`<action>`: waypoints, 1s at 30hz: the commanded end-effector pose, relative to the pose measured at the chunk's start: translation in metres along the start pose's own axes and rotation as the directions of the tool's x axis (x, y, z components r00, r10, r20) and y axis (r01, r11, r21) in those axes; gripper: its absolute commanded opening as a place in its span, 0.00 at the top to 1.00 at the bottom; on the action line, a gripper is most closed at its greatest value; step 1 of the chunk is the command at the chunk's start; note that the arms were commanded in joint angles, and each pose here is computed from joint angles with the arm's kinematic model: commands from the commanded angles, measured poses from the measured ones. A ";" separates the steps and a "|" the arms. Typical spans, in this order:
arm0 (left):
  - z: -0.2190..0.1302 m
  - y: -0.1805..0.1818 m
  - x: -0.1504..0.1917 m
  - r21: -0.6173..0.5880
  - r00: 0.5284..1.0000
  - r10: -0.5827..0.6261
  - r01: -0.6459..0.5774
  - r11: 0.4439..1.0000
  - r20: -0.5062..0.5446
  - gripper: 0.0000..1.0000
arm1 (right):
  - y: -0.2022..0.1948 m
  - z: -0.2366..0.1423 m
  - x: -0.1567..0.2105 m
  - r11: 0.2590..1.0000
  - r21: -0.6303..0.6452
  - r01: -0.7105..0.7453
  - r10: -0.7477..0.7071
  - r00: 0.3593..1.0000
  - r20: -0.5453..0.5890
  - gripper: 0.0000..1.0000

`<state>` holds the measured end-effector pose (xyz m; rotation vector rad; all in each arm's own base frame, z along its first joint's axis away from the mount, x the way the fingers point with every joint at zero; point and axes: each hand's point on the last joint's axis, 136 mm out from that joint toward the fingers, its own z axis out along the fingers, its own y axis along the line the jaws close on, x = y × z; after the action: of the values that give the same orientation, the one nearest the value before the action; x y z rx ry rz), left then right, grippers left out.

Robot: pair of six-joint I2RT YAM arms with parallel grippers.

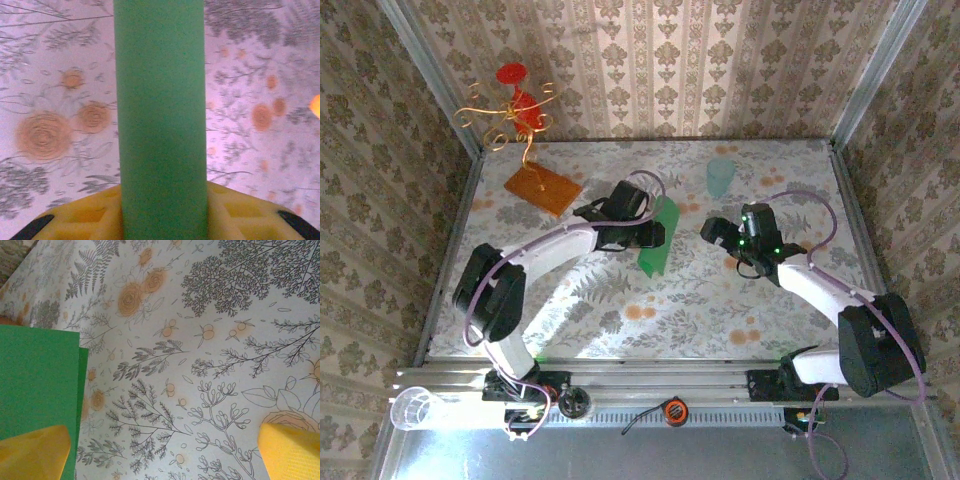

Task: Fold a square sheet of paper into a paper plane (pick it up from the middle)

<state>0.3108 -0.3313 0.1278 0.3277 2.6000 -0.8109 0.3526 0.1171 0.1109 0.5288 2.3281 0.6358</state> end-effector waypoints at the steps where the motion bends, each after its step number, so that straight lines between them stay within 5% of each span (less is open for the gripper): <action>1: -0.003 -0.031 -0.008 0.234 0.997 -0.081 0.075 0.969 0.018 0.60 | 0.003 -0.006 -0.010 1.000 -0.016 -0.027 0.027 0.999 0.030 0.02; 5: 0.006 -0.032 -0.004 0.311 0.989 -0.148 0.144 0.940 -0.008 0.59 | 0.004 -0.003 -0.008 1.000 -0.030 -0.002 0.003 1.000 0.018 0.02; 14: 0.041 0.013 0.022 0.218 0.961 -0.259 0.275 0.936 -0.102 0.60 | 0.013 0.010 0.011 0.996 -0.086 0.009 -0.018 0.994 -0.109 0.07; 23: 0.050 0.051 0.039 0.129 0.949 -0.295 0.309 0.942 -0.114 0.60 | 0.045 0.031 0.068 0.981 -0.193 0.000 -0.064 0.945 -0.322 0.31; 30: 0.057 0.067 0.051 0.049 0.950 -0.284 0.292 0.955 -0.131 0.63 | 0.071 0.053 0.097 0.978 -0.208 -0.003 -0.081 0.916 -0.393 0.59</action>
<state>0.3085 -0.3149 0.0465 0.0033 2.7312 -1.0897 0.3287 0.2243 0.0639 0.2808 2.6087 0.9733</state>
